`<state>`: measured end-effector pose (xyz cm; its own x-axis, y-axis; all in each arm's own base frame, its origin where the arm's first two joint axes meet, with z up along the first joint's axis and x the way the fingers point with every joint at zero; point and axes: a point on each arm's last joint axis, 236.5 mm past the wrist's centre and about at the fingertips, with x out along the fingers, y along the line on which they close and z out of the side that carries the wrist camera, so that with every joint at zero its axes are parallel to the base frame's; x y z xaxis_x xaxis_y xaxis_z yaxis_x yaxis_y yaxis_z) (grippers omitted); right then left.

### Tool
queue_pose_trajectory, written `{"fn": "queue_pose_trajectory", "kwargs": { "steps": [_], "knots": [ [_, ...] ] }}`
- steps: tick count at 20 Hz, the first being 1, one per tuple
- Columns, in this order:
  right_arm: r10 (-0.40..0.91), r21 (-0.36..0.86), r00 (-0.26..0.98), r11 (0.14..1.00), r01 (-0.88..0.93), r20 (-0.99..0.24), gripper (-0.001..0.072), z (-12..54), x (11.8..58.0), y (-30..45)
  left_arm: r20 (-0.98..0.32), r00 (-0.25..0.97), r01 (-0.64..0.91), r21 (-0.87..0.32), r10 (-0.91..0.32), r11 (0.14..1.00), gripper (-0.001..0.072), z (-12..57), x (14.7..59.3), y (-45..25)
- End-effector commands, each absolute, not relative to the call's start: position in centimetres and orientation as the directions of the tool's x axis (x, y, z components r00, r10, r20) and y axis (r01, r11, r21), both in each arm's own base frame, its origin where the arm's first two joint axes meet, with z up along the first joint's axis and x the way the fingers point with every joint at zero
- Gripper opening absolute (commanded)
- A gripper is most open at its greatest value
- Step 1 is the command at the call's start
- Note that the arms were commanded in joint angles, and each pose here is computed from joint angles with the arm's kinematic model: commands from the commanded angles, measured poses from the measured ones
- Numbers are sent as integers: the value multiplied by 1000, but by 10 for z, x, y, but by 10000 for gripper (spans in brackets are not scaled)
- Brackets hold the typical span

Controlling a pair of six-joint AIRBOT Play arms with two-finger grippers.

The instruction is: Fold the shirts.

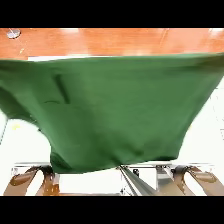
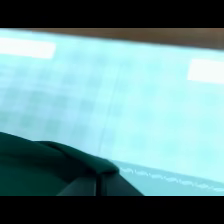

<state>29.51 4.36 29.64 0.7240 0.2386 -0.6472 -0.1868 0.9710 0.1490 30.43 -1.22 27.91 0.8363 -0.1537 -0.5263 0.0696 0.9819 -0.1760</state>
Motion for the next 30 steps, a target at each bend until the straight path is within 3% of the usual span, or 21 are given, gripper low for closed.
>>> {"fn": "queue_pose_trajectory", "kwargs": {
  "steps": [1, 8, 13, 18, 21, 23, 28, 29, 30],
  "knots": [
    [251, 201, 600, 968, -150, -759, 24, 207, 364, 36, -656, 703, 83, -309, -276, 947, 17, 195, 368, -29],
    [318, 348, 486, 937, -31, -814, 24, 60, 500, 36, -706, 652, -36, -390, -274, 920, 17, 86, 497, -36],
    [335, 387, 472, 922, 13, -815, 24, 20, 560, 33, -755, 591, -138, -440, -283, 887, 18, 22, 534, -37],
    [418, 452, 377, 892, 4, -827, 25, 7, 549, 48, -817, 469, -114, -433, -336, 894, 18, 9, 506, -43],
    [458, 462, 223, 886, -36, -860, 25, -1, 511, 45, -881, 268, 24, -399, -391, 917, 18, 13, 448, -45],
    [455, 457, 134, 889, -21, -880, 25, -13, 489, 40, -918, 102, 28, -382, -383, 924, 18, -2, 408, -42],
    [472, 472, 10, 881, 23, -882, 25, -52, 456, 45, -915, -78, -35, -395, -396, 918, 18, -63, 353, -55],
    [473, 472, -4, 881, 29, -881, 91, -57, 453, 45, -912, -100, -47, -395, -398, 917, 35, -69, 345, -56],
    [476, 475, -15, 879, 34, -879, 431, -58, 450, 46, -909, -119, -56, -396, -400, 917, 282, -72, 339, -56]
  ]
}}
